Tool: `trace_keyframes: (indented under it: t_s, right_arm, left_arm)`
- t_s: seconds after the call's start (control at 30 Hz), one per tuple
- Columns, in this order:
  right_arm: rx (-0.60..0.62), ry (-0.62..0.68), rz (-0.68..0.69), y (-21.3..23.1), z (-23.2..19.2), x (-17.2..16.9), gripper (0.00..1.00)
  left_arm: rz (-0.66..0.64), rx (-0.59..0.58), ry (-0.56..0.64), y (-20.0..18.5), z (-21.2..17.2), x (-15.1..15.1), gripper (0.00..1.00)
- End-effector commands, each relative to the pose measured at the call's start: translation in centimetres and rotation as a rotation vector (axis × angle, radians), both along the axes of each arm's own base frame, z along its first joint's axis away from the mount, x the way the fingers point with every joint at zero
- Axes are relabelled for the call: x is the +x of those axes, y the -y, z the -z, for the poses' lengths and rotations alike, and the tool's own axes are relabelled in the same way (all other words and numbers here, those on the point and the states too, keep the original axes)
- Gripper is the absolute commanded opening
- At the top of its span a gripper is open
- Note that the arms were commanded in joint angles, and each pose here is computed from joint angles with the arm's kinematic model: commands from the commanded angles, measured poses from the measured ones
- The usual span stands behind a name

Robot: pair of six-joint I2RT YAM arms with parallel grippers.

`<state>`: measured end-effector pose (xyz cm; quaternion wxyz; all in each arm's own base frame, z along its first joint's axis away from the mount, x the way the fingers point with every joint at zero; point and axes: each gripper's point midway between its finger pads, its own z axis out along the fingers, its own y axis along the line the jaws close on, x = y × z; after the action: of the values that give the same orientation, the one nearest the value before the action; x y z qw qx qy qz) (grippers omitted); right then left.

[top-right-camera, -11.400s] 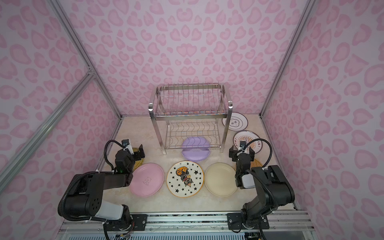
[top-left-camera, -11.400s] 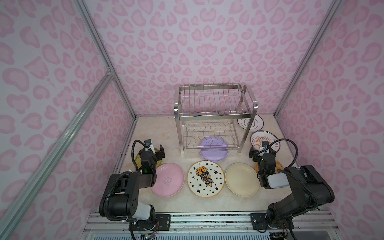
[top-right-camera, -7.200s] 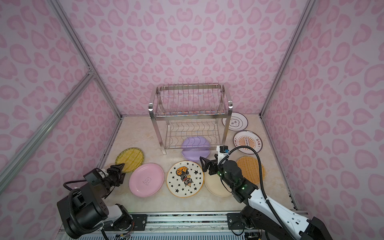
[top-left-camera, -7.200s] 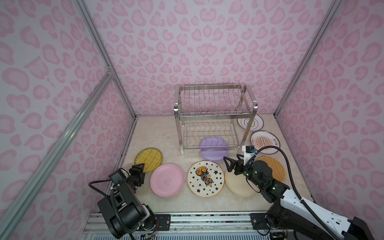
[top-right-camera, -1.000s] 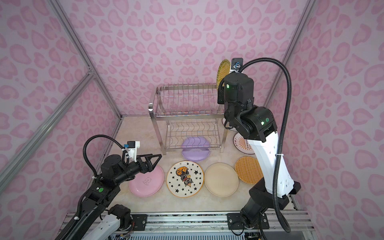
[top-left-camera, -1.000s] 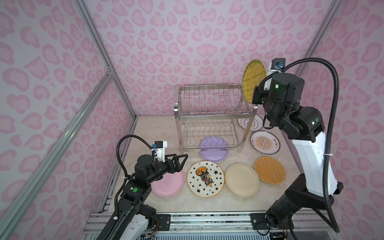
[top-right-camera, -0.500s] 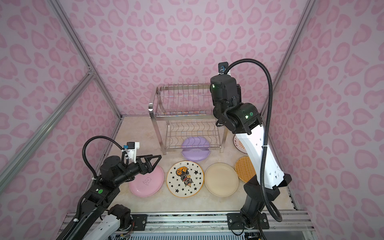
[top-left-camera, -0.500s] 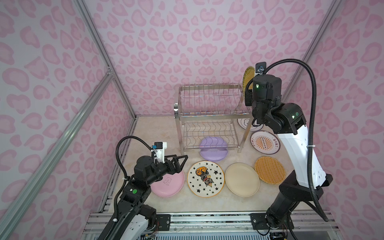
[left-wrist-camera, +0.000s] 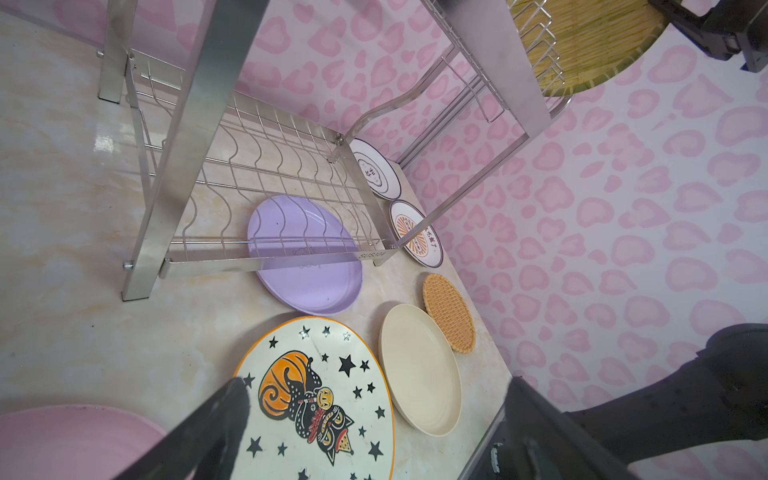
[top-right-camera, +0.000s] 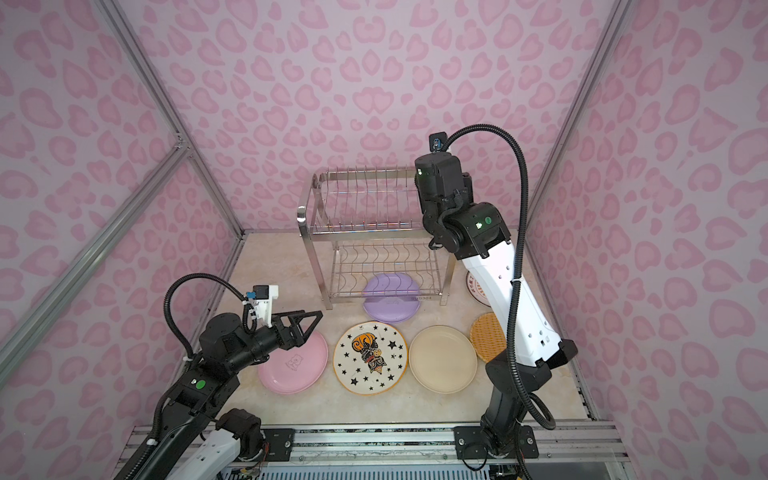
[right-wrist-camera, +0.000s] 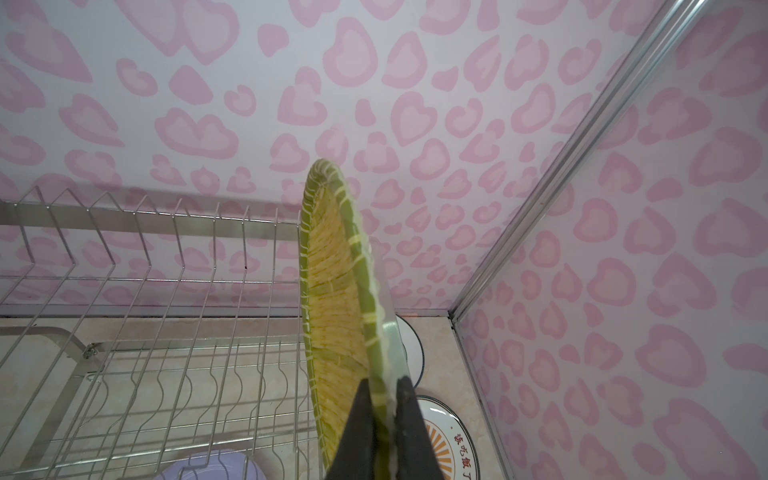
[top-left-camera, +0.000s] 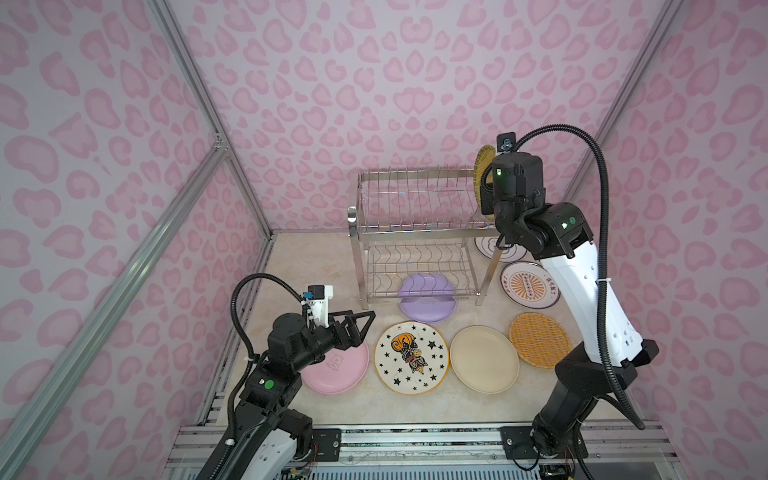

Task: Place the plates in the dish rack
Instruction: 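Raise the woven tray with the right gripper over the dish rack, then lower the tray upright into the top rack slots with the right gripper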

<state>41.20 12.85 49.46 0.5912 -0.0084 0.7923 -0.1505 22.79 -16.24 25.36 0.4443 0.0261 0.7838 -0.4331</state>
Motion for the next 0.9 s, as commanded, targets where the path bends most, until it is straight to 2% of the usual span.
trace_keyframes:
  t_s: [0.0,0.23,0.4,0.5,0.87]
  right_arm:
    - [0.043,0.022,-0.01,-0.2,0.0,1.0,0.0]
    - [0.04,0.006,0.024,0.4,1.3,1.9,0.0]
    - [0.059,0.048,0.076,0.4,0.7,1.3,0.0]
    - [0.024,0.083,0.102,-0.2,0.1,1.0,0.0]
    - [-0.01,0.113,0.118,-0.4,-1.5,1.5,0.0]
  left_arm:
    - [-0.009,0.001,0.007,-0.1,0.1,0.3,0.98]
    - [-0.014,-0.008,0.001,0.0,0.0,0.5,0.98]
    - [-0.021,-0.015,-0.003,0.0,-0.1,0.7,0.98]
    - [-0.025,-0.017,-0.01,0.0,0.0,0.9,0.98]
    - [-0.03,-0.004,-0.009,-0.1,0.1,0.8,0.98]
